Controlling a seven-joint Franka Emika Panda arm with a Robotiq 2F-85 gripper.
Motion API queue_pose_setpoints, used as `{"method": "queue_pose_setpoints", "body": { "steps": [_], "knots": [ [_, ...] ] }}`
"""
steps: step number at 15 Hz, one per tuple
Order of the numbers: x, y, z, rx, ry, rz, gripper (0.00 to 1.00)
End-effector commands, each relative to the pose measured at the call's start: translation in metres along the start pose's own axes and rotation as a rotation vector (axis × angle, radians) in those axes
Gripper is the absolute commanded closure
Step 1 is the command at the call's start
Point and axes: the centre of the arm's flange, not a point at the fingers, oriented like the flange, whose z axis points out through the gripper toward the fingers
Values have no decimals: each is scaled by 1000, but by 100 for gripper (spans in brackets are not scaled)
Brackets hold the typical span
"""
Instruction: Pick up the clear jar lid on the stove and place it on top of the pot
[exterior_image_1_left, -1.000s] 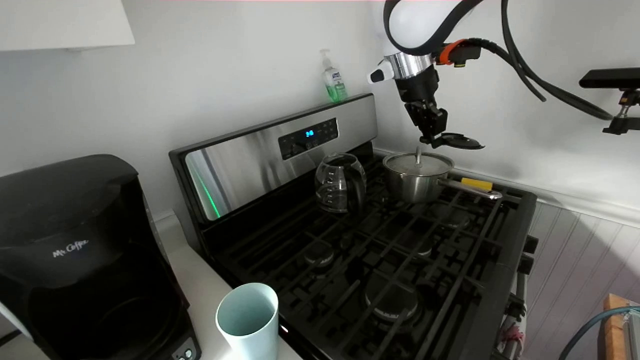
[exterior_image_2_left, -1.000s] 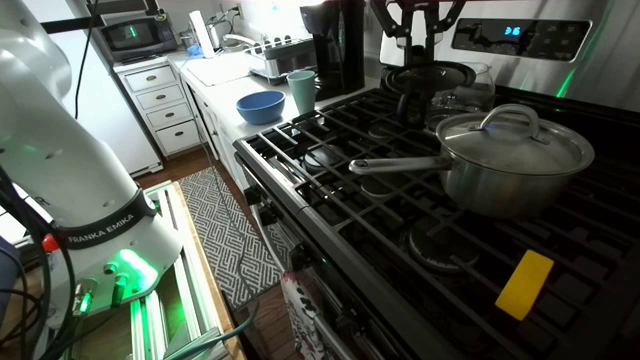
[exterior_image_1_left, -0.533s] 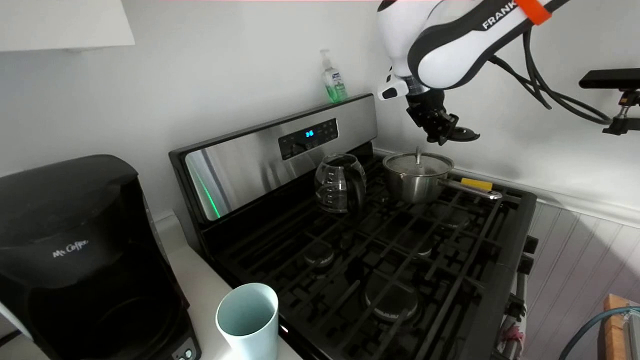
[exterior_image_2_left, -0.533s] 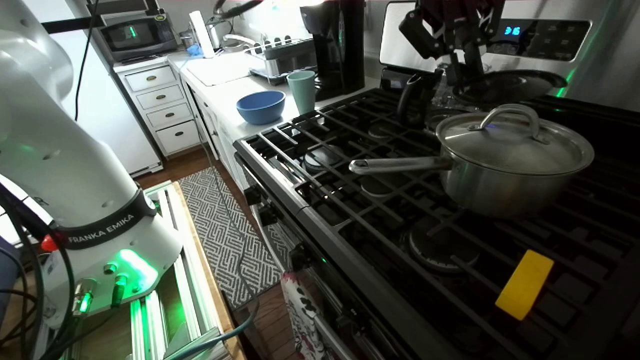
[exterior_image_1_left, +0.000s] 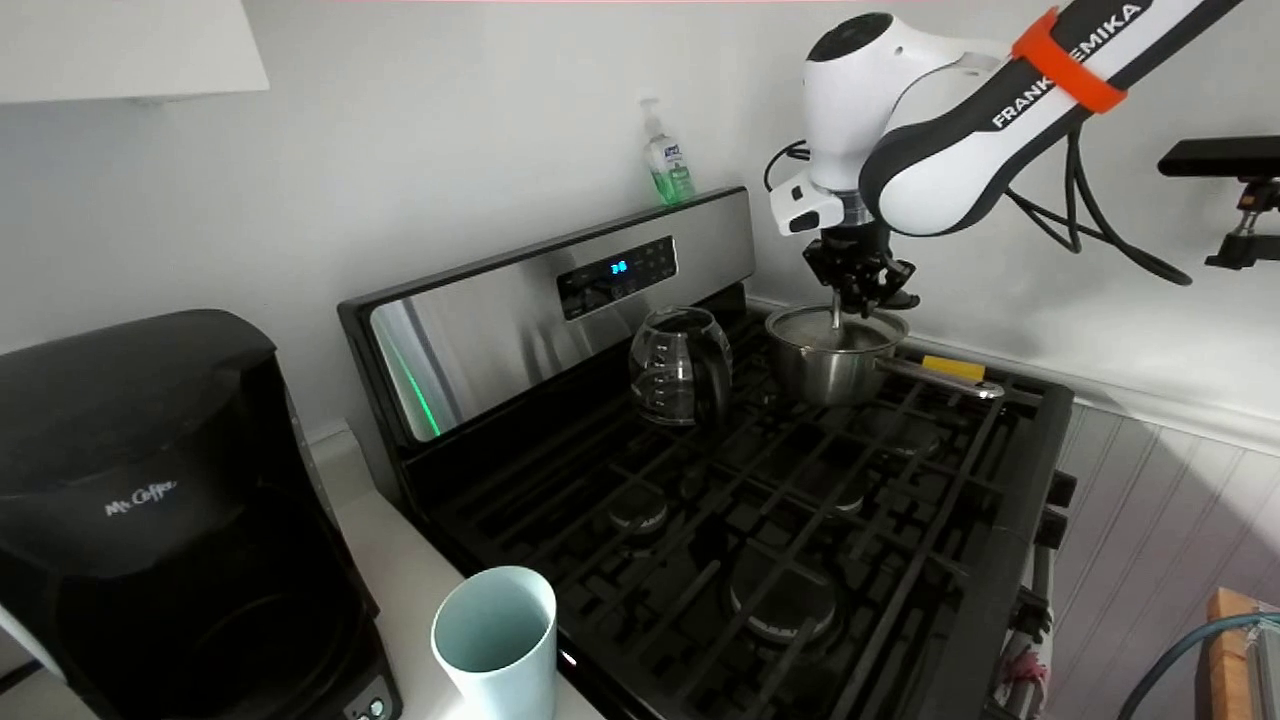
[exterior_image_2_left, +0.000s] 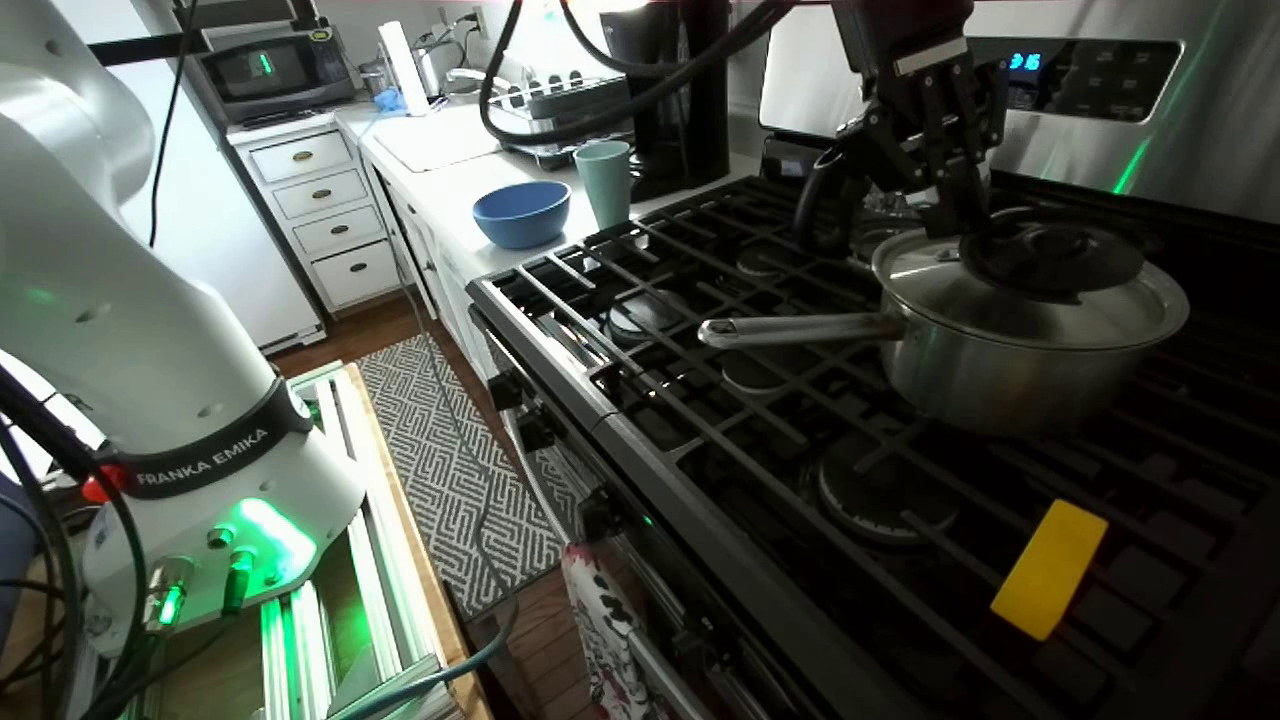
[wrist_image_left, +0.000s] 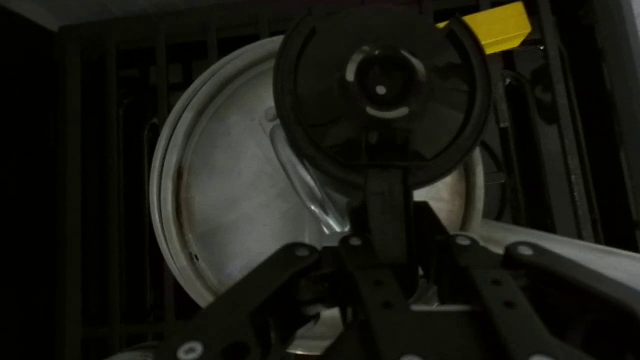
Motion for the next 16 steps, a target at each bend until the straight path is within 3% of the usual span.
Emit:
{"method": "queue_pose_setpoints", "body": {
  "steps": [1, 2, 3, 9, 11, 16],
  "knots": [
    [-1, -10, 4, -40, 22, -91, 93],
    [-2, -12, 6, -38, 22, -97, 93],
    [-3, -13, 7, -32, 21, -99, 55],
    [-9, -13, 6, -15, 11, -85, 12],
    [-7, -17, -14, -6, 4, -39, 2],
    [6, -30, -81, 86, 43, 270, 0]
  ]
}}
